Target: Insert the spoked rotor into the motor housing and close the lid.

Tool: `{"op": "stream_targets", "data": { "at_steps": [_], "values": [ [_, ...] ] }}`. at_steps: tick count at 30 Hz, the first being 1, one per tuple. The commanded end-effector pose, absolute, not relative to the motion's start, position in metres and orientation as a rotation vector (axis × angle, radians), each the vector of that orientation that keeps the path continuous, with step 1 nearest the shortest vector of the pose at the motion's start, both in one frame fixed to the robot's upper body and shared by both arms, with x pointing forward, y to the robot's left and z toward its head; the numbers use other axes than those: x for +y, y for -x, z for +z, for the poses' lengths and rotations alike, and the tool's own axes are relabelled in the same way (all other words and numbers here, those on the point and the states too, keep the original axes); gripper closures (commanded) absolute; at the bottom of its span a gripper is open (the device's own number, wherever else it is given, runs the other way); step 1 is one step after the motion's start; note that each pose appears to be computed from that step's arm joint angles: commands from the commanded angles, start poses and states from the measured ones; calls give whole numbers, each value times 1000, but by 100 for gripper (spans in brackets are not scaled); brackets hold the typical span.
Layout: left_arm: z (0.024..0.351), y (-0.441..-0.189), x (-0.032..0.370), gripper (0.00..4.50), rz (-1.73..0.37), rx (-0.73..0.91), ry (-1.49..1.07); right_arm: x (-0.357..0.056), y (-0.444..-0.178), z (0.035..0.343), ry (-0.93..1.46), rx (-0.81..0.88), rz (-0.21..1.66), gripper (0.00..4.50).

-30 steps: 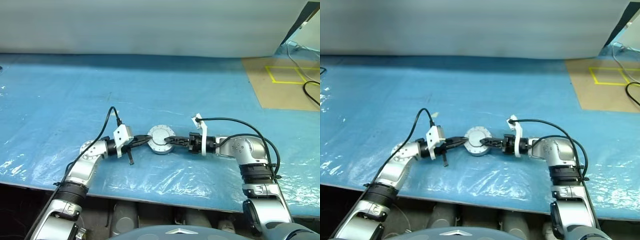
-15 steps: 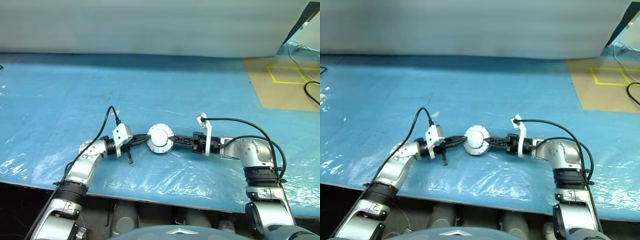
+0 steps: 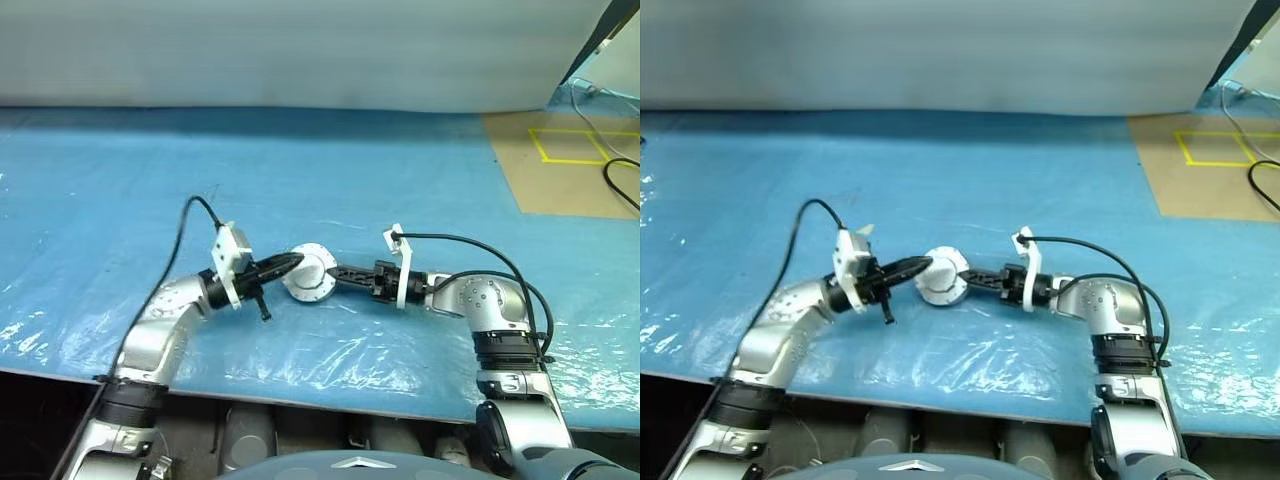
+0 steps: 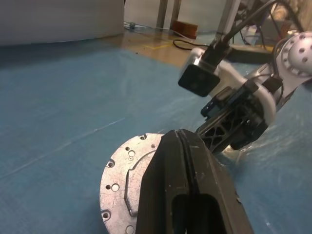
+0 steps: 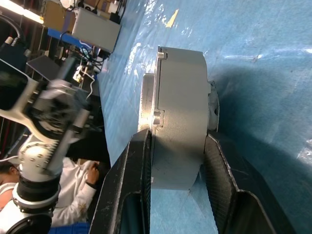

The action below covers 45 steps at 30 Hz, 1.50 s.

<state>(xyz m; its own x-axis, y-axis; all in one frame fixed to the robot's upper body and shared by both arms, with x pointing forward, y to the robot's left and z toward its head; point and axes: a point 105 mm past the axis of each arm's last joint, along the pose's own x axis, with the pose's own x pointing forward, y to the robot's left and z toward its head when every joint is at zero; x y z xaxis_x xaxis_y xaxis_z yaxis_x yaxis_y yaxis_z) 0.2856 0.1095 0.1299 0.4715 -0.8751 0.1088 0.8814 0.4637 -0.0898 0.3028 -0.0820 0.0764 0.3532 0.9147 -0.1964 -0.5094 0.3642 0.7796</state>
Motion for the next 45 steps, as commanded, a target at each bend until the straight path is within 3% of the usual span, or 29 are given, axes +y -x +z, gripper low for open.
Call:
{"op": "stream_targets", "data": {
  "at_steps": [1,6,10,12,15,24,29,36,45],
  "values": [
    [147,-285,139,450,-996,-28,337,-88,-310,96,-733,614,1032,337],
    [144,-295,169,450,-843,15,509,-88,-312,116,-806,553,1064,337],
    [121,-293,169,432,-804,102,597,-80,-314,157,-897,459,1160,337],
    [114,-290,163,391,-821,134,680,-75,-312,176,-920,427,1218,337],
    [110,-284,158,296,-853,158,808,-70,-308,191,-915,409,1270,337],
    [146,-268,143,3,-935,54,1073,-73,-311,192,-886,434,1242,337],
    [135,-256,125,3,-997,181,1038,-72,-314,193,-865,443,1233,337],
    [123,-278,105,3,-1013,221,1099,-64,-314,194,-854,459,1261,337],
    [153,-297,84,3,-1086,84,1157,-66,-312,193,-835,461,1247,337]
  ]
}}
